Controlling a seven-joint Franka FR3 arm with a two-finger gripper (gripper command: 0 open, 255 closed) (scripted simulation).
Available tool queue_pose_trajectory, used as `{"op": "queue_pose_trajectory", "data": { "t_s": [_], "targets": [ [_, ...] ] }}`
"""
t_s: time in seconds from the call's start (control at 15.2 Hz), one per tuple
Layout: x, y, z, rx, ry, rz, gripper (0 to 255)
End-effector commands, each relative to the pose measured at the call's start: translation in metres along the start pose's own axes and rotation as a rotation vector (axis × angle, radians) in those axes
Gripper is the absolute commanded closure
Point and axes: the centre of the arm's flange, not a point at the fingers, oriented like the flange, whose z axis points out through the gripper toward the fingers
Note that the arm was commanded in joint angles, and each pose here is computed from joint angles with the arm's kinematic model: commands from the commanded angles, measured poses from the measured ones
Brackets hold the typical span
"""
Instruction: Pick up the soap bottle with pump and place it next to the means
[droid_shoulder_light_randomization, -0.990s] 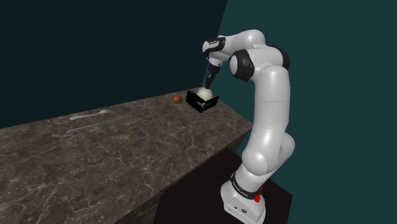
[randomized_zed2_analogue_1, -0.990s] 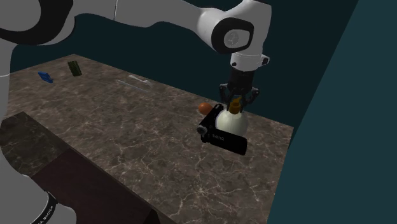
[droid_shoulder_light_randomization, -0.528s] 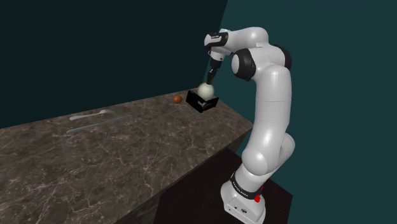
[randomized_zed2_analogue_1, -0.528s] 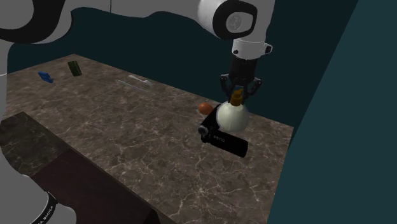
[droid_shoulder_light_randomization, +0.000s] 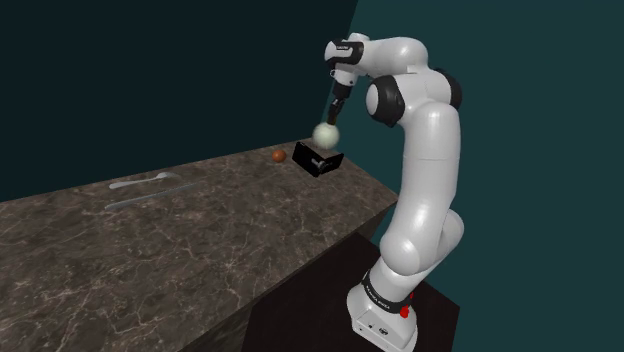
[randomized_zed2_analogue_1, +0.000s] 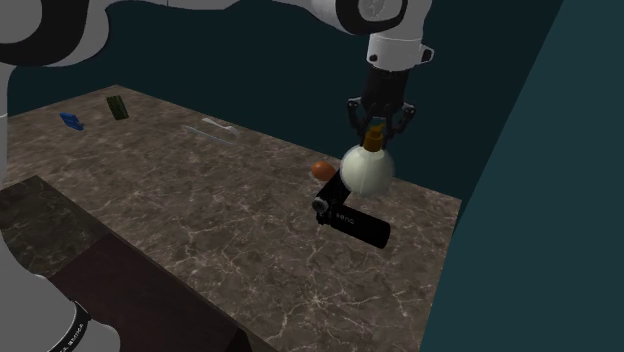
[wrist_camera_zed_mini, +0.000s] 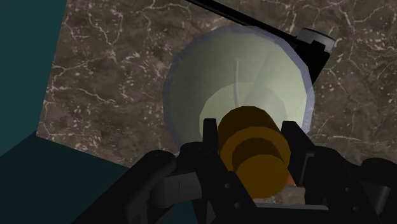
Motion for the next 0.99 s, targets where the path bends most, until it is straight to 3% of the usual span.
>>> {"op": "queue_pose_trajectory", "data": {
  "t_s": [0.0, 0.92],
  "targets": [
    [0.000, -0.001, -0.012, 0.000, 0.000, 0.000, 255],
    [-0.001, -0.005, -0.085, 0.000, 0.000, 0.000, 255]
  ]
}}
